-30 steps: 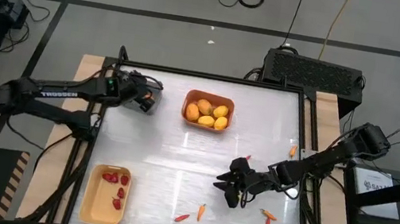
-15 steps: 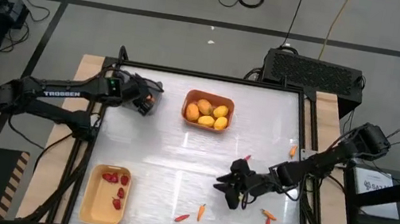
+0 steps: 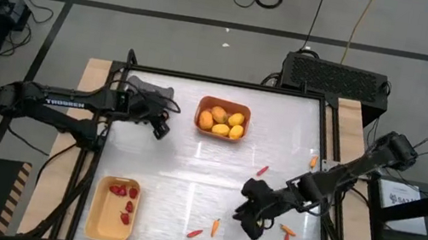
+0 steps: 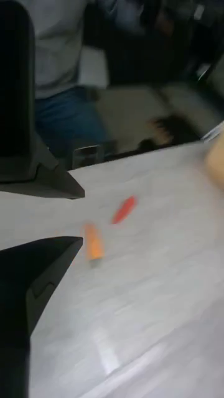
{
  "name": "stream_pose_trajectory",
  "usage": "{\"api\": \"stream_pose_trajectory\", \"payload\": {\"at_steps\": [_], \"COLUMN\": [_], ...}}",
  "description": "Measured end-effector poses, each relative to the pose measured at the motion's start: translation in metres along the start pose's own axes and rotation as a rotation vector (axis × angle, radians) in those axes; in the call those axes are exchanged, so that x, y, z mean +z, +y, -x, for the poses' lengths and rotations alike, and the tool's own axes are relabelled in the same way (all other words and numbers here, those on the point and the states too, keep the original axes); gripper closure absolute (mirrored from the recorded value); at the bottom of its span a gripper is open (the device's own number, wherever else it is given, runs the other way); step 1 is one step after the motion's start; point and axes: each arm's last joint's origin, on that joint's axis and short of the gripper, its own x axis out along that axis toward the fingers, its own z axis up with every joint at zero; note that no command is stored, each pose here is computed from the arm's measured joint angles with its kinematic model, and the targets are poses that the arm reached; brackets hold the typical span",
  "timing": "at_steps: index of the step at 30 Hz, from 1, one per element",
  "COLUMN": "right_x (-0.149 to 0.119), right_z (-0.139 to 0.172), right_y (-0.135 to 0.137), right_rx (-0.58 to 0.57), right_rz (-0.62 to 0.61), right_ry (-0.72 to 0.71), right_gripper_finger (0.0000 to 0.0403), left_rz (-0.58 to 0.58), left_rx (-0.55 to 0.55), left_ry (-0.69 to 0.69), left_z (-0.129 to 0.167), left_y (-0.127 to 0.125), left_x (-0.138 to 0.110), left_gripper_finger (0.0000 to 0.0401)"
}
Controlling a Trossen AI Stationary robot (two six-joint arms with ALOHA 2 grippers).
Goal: Sort produce into baskets
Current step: Put the yellow chili pepper into the black bin
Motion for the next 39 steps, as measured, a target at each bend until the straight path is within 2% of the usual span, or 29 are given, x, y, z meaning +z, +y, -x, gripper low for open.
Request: {"api": "stream_pose_trajectory", "payload": {"at_steps": [4,7,10,15,22,29,32,39], "right_x": [-0.005,-0.016,-0.037,-0.073,-0.096,-0.109,-0.113,-0.123], "right_z": [0.025,0.039,0.041,0.032,0.004,-0.006,-0.011,-0.022], "right_y": [0.018,0.028,0.028,0.013,-0.011,-0.041,-0.048,-0.063], "right_rx": [-0.176,-0.246,-0.343,-0.585,-0.583,-0.672,-0.661,-0.605], "right_rz": [-0.121,-0.23,-0.266,-0.271,-0.275,-0.28,-0.293,-0.307], "right_ry": [0.177,0.221,0.261,0.331,0.393,0.402,0.402,0.404], "right_gripper_finger": [0.0317,0.0322,0.0323,0.0314,0.0244,0.0172,0.0159,0.0156], "left_rz": [-0.037,-0.064,-0.08,-0.082,-0.081,-0.068,-0.07,-0.07], "left_rx": [-0.048,-0.072,-0.084,-0.095,-0.114,-0.128,-0.126,-0.126], "left_ry": [-0.025,-0.025,-0.03,-0.053,-0.103,-0.135,-0.129,-0.13], "left_z": [0.003,0.006,0.007,0.008,0.009,0.009,0.009,0.009], "left_y": [-0.012,-0.018,-0.022,-0.025,-0.027,-0.028,-0.028,-0.028], "left_x": [-0.001,-0.004,-0.005,-0.004,0.0,0.004,0.003,0.003], "left_gripper_finger": [0.0259,0.0259,0.0259,0.0259,0.0259,0.0259,0.0259,0.0259]}}
